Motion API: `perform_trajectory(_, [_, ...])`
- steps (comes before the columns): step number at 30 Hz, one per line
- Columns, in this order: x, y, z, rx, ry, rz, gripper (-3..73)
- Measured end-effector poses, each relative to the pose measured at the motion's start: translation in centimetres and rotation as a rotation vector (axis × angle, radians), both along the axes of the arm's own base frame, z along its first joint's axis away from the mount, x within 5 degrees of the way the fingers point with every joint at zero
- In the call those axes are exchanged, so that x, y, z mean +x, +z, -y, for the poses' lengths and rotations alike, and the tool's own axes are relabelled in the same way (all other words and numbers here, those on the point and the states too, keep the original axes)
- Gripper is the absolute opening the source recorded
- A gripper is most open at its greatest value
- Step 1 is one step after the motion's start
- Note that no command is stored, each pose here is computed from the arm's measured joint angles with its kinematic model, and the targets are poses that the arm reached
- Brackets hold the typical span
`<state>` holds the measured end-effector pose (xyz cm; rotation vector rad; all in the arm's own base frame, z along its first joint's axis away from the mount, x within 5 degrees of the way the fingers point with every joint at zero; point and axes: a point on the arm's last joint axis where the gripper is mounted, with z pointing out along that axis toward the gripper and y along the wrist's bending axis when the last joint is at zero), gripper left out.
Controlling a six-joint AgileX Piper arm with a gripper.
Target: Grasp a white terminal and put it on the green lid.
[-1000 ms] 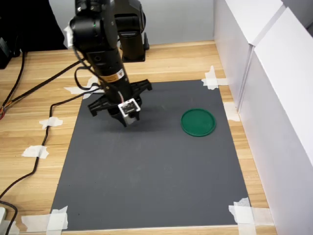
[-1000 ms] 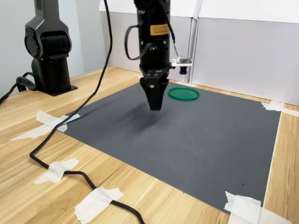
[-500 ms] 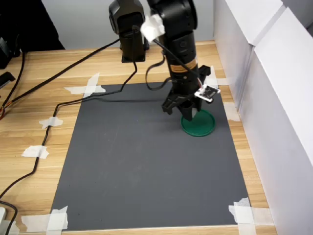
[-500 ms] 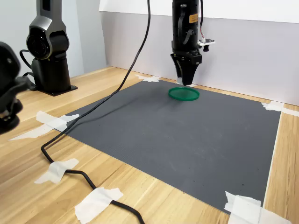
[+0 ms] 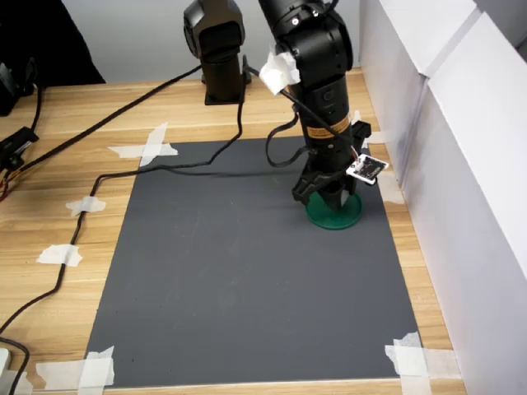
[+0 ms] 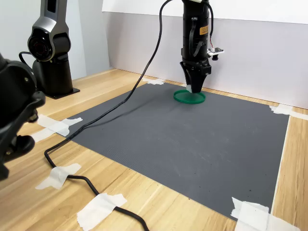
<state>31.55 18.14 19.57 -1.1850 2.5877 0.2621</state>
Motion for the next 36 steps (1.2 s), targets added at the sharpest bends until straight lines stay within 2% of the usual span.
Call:
perform_trajectory(6, [-0.4,2.0,0.4,0.027,-0.018,0.047,51.9])
perform_trajectory(10, [-0.4,4.7,2.2,0.065,-0.105,0.107,52.5])
perform_trajectory(11, [-0.4,5.7,2.9,0.079,-0.136,0.13,50.6])
perform_trajectory(13, [-0.5,8.1,4.9,0.116,-0.216,0.188,42.1])
perform_trajectory(18, [-2.1,13.7,10.8,0.197,-0.405,0.419,9.5])
perform_trajectory(20, [-3.4,15.1,12.9,0.225,-0.479,0.531,2.9])
perform_trajectory(24, [-7.6,16.1,16.7,0.254,-0.621,0.757,-0.8])
perform_trajectory(27, [-11.8,15.8,18.3,0.274,-0.695,0.928,-1.3])
perform_trajectory(36, [-21.8,9.6,18.7,0.337,-0.738,1.213,-1.6])
